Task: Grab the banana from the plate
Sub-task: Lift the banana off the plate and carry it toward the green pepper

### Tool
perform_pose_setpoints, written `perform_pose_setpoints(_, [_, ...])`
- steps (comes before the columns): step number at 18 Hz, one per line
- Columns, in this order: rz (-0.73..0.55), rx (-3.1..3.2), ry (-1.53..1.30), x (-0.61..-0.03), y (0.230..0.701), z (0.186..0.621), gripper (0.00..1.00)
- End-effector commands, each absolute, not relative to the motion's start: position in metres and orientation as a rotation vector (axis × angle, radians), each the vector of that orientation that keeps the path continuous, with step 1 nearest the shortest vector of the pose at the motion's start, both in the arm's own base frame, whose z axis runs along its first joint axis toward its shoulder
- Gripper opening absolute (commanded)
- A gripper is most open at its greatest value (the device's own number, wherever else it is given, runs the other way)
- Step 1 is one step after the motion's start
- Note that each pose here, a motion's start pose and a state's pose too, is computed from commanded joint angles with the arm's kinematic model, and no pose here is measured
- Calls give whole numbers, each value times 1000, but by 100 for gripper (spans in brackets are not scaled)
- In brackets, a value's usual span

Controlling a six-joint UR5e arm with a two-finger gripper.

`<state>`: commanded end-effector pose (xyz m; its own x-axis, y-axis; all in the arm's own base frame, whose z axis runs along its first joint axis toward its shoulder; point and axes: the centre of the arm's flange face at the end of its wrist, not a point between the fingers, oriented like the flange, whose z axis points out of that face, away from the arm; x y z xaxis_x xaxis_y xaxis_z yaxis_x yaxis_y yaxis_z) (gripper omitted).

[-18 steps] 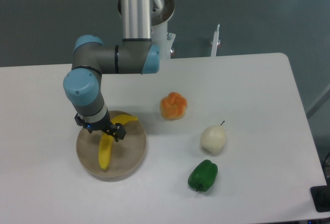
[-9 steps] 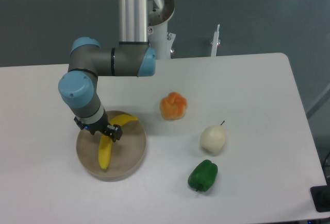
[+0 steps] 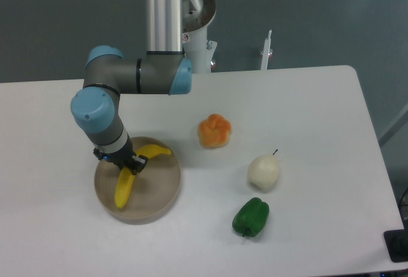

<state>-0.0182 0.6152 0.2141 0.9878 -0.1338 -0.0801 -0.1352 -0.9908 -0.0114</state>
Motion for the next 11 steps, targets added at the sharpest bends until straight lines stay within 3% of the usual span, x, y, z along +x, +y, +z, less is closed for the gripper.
perform_pose_setpoints(5, [179,-3044,300,-62,608,266,28])
perform_pose_setpoints(11, [270,-2990,354,-167,590,313,28])
